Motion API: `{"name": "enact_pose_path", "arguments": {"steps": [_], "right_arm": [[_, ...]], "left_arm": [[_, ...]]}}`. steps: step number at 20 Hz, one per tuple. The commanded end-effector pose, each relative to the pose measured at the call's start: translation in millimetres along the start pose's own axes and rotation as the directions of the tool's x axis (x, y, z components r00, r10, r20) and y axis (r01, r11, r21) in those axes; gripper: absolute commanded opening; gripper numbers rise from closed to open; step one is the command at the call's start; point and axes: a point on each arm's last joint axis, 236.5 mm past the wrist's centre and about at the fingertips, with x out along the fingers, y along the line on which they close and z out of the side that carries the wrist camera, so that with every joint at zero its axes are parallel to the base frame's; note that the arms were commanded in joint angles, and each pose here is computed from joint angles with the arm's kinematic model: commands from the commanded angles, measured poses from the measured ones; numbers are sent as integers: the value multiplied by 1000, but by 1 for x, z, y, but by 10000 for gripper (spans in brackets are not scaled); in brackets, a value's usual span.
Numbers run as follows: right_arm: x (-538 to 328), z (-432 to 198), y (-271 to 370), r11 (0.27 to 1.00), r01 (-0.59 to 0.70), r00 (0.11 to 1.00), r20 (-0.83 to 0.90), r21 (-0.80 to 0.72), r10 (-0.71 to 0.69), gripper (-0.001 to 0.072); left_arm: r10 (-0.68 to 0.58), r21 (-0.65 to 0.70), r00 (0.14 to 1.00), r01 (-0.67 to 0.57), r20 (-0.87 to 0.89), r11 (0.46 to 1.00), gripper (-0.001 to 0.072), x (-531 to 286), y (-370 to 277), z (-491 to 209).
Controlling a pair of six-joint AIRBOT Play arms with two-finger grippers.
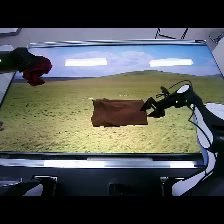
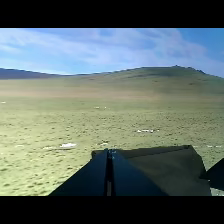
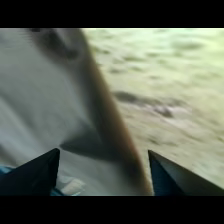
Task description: Fold the clothes and pants, and hang the long-sleeved shirts on hangers.
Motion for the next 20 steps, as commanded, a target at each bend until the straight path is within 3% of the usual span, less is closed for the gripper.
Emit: {"name": "enact_pose_path", "arguments": {"steps": [1, 2, 3, 4, 7, 9, 11, 13, 15, 20], "right_arm": [[18, 13, 17, 990, -139, 989, 52, -3, 139, 574], [19, 12, 19, 988, -157, 987, 39, 8, 156, 427], [19, 8, 22, 985, -170, 985, 25, 4, 170, 167], [14, 5, 29, 980, -197, 980, 16, 3, 197, 46], [-39, 11, 71, 938, -324, 943, 40, -120, 330, 44], [-99, 25, 89, 933, -302, 936, 124, -195, 329, 45], [-170, 39, 87, 958, -193, 933, 263, -212, 246, 45], [-241, 44, 66, 990, -53, 901, 421, -133, 105, 45], [-308, 41, 52, 998, 0, 827, 560, -66, 37, 45], [-425, 11, 7, 984, -95, 660, 749, 150, -51, 45]], "left_arm": [[-16, -1, 1000, 16, -4, 1000, 22, 1, -6, -2], [-19, 1, 1000, 19, -6, 1000, 21, 2, -7, -2], [-26, 3, 1000, 26, -9, 1000, 21, 2, -11, -3], [-29, 5, 1000, 29, -10, 1000, 21, 2, -12, -4], [-30, 7, 999, 30, -11, 1000, 21, 3, -13, -4], [-30, 7, 1000, 30, -5, 1000, 22, 3, -13, -2], [-30, 7, 1000, 30, -3, 1000, 22, 3, -12, -2], [-30, 7, 1000, 30, 3, 1000, 22, 3, -13, 0], [-30, 7, 1000, 30, 3, 1000, 22, 3, -12, 0], [-30, 8, 1000, 30, 2, 1000, 23, 2, -13, -1]]}}
